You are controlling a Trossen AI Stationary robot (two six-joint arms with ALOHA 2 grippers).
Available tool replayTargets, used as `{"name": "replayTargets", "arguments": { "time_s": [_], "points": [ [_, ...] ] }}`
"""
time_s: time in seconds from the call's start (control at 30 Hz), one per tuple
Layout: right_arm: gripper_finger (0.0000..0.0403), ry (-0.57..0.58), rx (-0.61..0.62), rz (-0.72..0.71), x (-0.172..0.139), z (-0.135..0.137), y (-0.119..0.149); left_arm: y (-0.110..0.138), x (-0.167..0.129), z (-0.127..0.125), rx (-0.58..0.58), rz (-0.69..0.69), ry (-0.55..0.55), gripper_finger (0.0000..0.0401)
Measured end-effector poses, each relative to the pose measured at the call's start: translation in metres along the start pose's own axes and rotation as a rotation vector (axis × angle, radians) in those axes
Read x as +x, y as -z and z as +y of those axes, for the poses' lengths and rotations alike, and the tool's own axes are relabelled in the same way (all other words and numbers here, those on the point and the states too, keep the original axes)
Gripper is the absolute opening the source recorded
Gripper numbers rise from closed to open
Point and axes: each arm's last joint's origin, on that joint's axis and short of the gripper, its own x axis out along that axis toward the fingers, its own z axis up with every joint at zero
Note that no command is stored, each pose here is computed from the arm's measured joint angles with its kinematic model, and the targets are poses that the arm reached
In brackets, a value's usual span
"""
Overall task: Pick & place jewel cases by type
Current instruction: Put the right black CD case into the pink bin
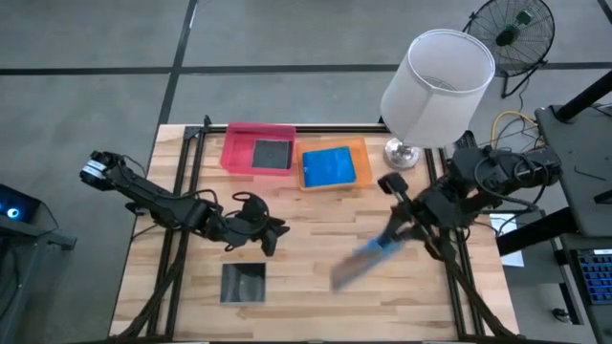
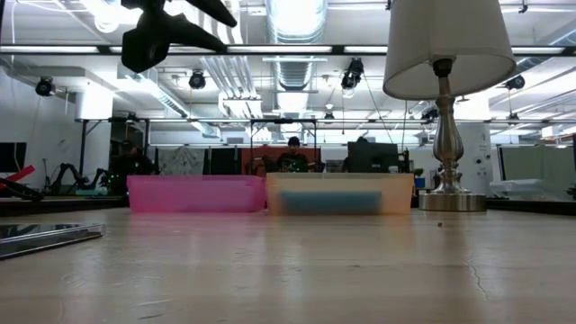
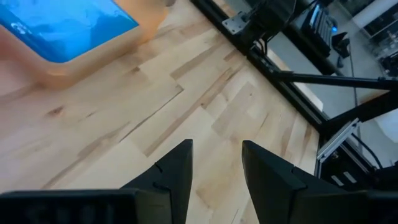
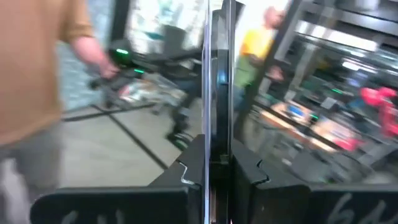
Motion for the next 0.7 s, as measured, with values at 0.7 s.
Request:
{"name": "replayTargets", "arguments": {
  "time_s": [0.7],
  "points": [
    [0.0024, -0.519, 0.053, -0.322, 0.002, 0.043, -0.034, -0.010, -0.003, -0.005, 0.035, -0.055, 0.018, 0.0122]
  ]
}}
